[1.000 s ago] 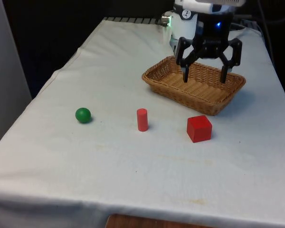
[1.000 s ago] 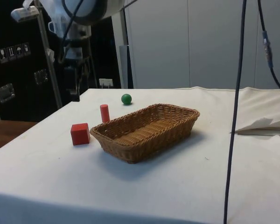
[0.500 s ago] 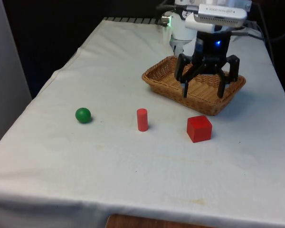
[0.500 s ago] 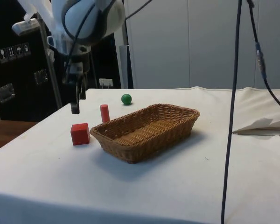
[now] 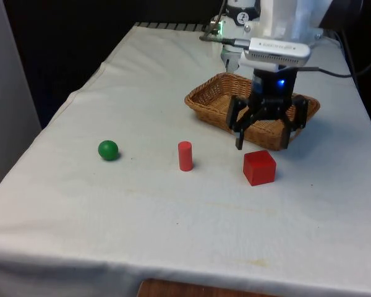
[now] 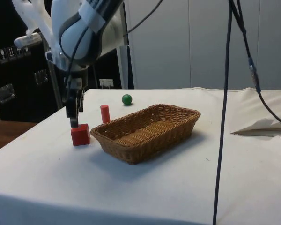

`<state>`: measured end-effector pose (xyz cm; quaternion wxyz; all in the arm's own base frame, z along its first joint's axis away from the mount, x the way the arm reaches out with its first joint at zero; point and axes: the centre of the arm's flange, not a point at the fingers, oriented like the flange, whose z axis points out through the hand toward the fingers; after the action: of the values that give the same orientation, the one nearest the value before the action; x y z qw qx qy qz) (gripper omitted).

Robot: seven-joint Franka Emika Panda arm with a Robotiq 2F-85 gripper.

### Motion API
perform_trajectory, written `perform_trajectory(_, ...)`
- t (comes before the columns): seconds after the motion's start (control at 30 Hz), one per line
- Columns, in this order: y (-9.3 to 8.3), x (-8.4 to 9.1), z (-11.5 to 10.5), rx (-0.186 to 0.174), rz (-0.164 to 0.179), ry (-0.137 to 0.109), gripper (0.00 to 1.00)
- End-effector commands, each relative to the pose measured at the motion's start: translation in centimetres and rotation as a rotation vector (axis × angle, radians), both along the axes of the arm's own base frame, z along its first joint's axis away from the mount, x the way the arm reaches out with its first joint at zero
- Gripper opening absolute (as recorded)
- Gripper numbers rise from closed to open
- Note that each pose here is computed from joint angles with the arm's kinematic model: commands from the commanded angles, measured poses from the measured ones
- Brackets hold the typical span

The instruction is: Pick up the object to the left of the cylinder and place it into the basket.

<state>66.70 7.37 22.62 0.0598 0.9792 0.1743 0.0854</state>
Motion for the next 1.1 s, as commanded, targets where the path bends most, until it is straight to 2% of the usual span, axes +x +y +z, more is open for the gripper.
perform_trajectory(0.0, 0.2, 0.1, -0.5, 0.016, 0.01, -0.006, 1.0)
perform_trajectory(0.03, 0.0, 0.0, -0.3, 0.002, 0.003, 0.001, 1.0)
perform_trajectory(0.07, 0.2, 0.1, -0.7, 0.017, 0.011, -0.007, 1.0)
perform_trajectory(0.33, 0.1, -0.1, -3.3, 0.035, 0.023, 0.001, 1.0)
perform_trajectory(0.37, -0.1, -0.3, -3.2, 0.021, 0.017, 0.009, 1.0)
perform_trajectory(0.4, 0.0, -0.1, -3.6, 0.038, 0.023, 0.002, 1.0)
perform_trajectory(0.8, -1.6, 0.5, -5.4, 0.052, 0.029, 0.011, 1.0)
perform_trajectory(0.83, -1.7, 0.5, -5.4, 0.052, 0.029, 0.011, 0.98)
perform_trajectory(0.87, -1.7, 0.5, -5.5, 0.052, 0.03, 0.012, 0.8)
perform_trajectory(0.97, -1.8, 0.5, -5.6, 0.051, 0.029, 0.013, 0.45)
perform_trajectory(1.0, -1.8, 0.3, -5.5, 0.041, 0.024, 0.016, 0.34)
perform_trajectory(1.03, -1.9, 0.5, -5.6, 0.052, 0.028, 0.013, 0.34)
perform_trajectory(1.07, -1.9, 0.5, -5.6, 0.052, 0.028, 0.013, 0.23)
